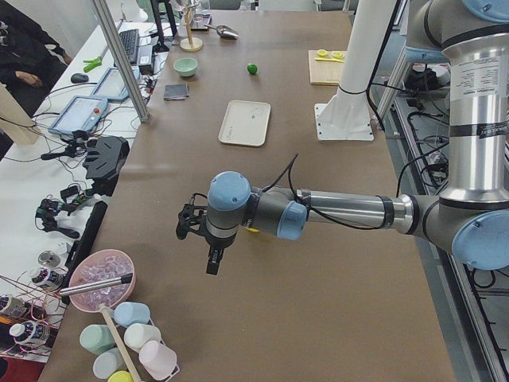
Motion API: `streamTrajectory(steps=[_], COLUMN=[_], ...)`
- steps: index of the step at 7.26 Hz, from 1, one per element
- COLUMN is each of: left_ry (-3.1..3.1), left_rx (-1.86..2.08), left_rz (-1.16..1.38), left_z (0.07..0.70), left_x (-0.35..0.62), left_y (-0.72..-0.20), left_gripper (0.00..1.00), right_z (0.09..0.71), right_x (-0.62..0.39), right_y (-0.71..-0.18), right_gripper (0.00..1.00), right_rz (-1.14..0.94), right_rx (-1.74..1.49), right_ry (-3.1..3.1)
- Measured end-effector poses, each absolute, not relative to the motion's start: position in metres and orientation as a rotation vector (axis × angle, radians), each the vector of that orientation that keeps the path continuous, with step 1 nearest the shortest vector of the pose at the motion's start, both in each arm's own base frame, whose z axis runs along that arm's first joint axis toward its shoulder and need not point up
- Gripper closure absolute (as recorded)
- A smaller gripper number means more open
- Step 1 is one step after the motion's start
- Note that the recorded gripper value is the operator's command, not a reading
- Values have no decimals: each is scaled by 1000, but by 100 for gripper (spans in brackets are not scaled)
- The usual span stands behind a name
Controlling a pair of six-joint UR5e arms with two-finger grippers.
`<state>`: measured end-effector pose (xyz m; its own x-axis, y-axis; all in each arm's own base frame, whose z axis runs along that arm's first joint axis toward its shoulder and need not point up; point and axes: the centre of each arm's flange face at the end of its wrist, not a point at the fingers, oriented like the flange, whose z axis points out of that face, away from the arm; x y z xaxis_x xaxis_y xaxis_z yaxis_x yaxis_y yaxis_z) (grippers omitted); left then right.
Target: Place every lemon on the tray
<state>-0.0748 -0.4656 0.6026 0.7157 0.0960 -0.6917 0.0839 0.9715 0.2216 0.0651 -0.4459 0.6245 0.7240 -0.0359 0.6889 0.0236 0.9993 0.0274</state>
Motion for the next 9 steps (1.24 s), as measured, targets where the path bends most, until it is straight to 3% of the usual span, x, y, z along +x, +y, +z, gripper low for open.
streamTrajectory(steps=[9], left_ry=[775], left_rx=[240], left_rz=[7], left_z=[605], left_x=[-74], left_y=[-467], left_gripper=[2], right_z=[617], right_x=[66], right_y=[-446], right_gripper=[0], right_rz=[-39], right_rx=[33], right_ry=[-757])
